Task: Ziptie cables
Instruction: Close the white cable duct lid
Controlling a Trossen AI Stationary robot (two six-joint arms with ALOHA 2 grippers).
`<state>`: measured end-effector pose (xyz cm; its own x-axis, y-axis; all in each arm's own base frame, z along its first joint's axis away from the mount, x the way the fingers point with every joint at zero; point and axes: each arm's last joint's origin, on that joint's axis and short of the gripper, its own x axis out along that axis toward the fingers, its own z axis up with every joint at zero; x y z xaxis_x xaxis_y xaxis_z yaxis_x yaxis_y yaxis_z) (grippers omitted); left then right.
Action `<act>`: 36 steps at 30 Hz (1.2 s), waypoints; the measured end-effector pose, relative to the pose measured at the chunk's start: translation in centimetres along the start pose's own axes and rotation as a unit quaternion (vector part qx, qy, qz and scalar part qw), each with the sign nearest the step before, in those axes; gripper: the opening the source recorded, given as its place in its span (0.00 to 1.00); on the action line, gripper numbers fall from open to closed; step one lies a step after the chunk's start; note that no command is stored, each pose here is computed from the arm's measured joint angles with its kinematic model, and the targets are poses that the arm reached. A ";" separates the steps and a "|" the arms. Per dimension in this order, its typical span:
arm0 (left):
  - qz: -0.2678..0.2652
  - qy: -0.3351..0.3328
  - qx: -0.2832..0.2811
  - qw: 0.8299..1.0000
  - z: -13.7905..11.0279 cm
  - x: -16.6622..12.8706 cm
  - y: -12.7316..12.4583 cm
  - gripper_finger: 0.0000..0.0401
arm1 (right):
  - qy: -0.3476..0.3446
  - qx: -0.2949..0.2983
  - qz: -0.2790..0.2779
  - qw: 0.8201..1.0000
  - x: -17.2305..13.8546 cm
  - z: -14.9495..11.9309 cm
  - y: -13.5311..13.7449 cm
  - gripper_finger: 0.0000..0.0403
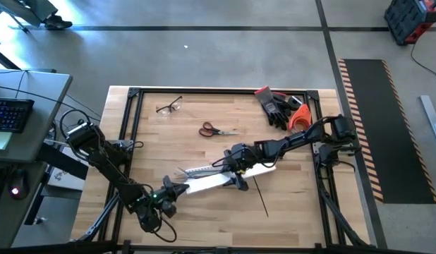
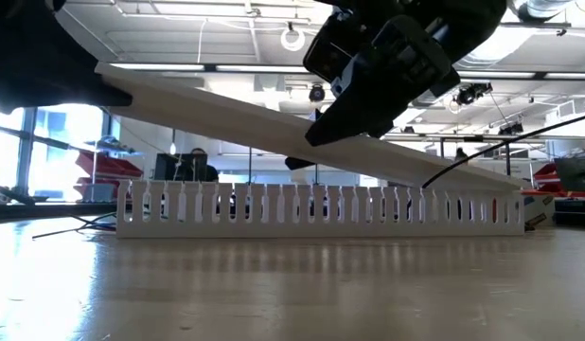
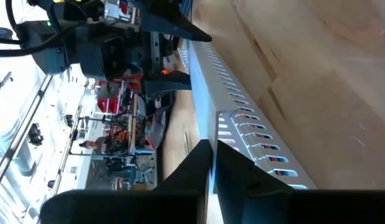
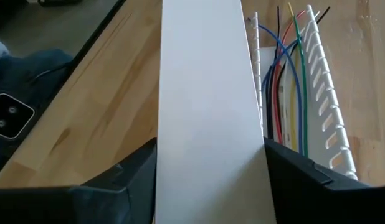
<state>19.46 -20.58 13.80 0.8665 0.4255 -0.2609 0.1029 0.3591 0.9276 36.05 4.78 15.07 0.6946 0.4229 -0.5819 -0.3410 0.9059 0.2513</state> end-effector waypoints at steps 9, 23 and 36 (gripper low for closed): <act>-0.001 -0.002 -0.068 0.998 0.0 -0.1 0.4 0.07 | 0.000 0.002 -0.041 0.999 -0.9 0.6 -0.1 0.53; -0.016 -0.087 -0.290 0.953 0.2 -5.5 6.1 0.27 | 0.117 -0.011 -0.153 0.981 -3.1 5.5 -0.3 0.53; -0.070 -0.006 -0.439 0.896 -3.9 -4.6 7.6 0.02 | 0.120 0.028 -0.150 0.981 -1.5 5.0 -1.0 0.53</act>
<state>14.32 -16.59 21.04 0.8811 0.3174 -0.3507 -0.2079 0.9258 0.3157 38.55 3.32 19.58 0.5876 0.1251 -0.7994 -0.1035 0.9915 0.0791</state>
